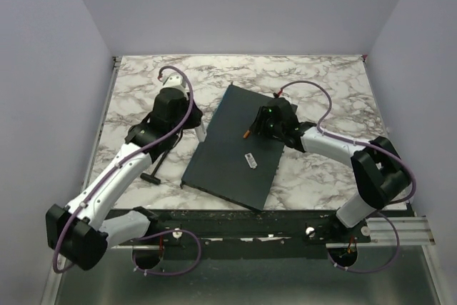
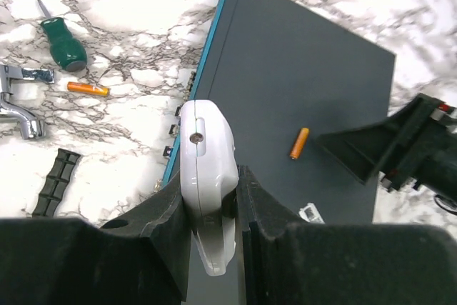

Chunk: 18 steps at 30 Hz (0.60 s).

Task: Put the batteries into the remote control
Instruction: Pick up the battery from the center of the board.

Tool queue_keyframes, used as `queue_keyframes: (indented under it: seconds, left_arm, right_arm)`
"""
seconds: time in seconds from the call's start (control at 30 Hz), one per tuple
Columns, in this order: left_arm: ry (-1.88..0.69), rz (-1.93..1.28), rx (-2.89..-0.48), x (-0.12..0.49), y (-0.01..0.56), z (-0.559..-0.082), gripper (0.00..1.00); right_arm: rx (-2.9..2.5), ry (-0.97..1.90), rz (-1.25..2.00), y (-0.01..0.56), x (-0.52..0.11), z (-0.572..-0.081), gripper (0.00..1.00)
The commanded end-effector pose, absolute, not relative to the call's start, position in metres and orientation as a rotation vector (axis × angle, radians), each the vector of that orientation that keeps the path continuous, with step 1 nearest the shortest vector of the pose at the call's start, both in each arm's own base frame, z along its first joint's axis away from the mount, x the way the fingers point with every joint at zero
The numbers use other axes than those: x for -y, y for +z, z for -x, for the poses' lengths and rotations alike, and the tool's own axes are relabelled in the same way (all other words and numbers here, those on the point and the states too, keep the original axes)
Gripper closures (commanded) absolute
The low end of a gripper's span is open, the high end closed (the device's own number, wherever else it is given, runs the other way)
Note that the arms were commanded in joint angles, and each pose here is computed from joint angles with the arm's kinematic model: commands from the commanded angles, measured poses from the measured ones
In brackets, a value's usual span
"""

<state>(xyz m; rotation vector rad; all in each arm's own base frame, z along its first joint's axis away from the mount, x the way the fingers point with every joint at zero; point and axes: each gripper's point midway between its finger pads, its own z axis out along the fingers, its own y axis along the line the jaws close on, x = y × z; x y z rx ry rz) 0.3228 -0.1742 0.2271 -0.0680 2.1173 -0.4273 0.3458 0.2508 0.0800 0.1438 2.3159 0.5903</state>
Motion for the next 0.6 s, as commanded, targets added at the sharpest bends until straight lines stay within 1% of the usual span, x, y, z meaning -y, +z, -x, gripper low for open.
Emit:
queue_keyframes:
  seconds: [0.0, 0.2, 0.57]
  left_arm:
    - [-0.648, 0.113, -1.995, 0.176, 0.259, -0.311, 1.0]
    - [-0.668, 0.107, -1.948, 0.166, 0.272, -0.3, 1.0]
    - [-0.683, 0.1, -1.899, 0.155, 0.281, -0.29, 1.0]
  right_arm:
    - [-2.371, 0.383, -0.171, 0.077, -0.246, -0.344, 0.44]
    - [-2.387, 0.327, -0.162, 0.08, -0.27, -0.344, 0.44]
    - [-2.421, 0.182, -0.207, 0.068, -0.278, -0.356, 0.44]
